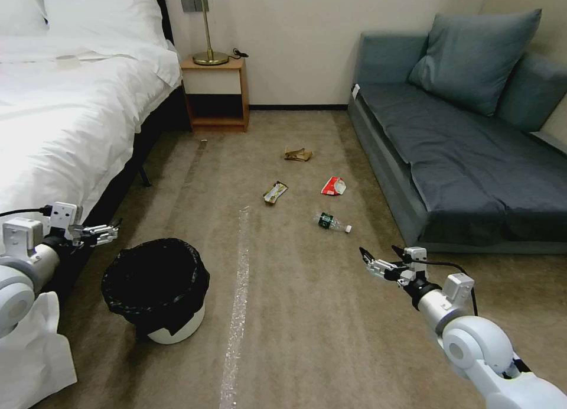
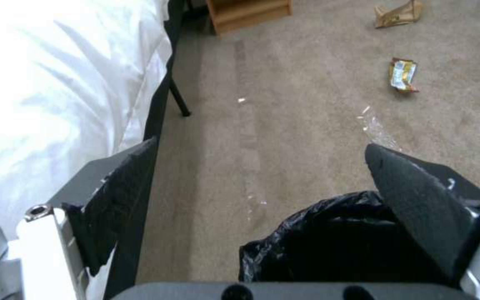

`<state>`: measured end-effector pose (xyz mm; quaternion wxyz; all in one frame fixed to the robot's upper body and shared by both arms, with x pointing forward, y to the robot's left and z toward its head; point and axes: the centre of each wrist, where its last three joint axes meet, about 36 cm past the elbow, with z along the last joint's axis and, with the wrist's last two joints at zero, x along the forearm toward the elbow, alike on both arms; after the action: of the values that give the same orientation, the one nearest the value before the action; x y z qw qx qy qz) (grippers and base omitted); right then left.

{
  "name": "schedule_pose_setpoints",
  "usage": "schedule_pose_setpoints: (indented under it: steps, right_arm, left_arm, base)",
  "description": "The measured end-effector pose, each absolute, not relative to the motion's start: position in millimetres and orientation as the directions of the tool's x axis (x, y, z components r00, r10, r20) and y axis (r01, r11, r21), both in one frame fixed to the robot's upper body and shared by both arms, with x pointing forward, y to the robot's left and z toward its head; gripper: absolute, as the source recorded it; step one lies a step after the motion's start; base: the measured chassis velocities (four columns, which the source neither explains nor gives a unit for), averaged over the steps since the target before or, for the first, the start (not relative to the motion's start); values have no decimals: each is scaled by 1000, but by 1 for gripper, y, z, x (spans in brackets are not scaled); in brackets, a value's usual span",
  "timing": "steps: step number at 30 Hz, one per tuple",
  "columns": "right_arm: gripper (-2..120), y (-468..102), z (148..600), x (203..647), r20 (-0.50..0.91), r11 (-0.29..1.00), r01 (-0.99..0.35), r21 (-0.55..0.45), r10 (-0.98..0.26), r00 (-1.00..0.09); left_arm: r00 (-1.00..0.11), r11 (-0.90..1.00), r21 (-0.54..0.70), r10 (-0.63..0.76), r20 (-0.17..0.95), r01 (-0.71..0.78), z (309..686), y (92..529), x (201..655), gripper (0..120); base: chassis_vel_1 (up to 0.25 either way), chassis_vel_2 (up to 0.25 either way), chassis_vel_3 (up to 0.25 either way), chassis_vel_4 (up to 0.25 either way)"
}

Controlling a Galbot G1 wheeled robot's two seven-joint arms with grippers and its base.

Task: Pick up the trash bin, then pick up the garbage on the floor and place it into the trash bin.

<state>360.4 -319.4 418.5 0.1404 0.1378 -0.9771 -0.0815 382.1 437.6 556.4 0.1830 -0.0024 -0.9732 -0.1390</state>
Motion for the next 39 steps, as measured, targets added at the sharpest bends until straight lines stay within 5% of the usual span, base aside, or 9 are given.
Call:
schedule_pose_setpoints:
  steps: [13,23,39]
  right_arm:
    - [100,-313,409,357,269,946,-248,210,-300,-915]
    - [100,-310,402,357,287,947,-241,212,-296,-911]
    - [100,-321,390,371,298,959,-201,198,-254,-920]
  left_arm:
    - [-831,964,259,-188,524,-55,530,463,402,100]
    - [-749,988,122,-152,645,-95,493,424,468,100]
    - [-713,982,164,-180,677,-93,491,415,499,100]
  base:
    - [0,0,0,0]
    - [0,0,0,0]
    - [0,0,0,0]
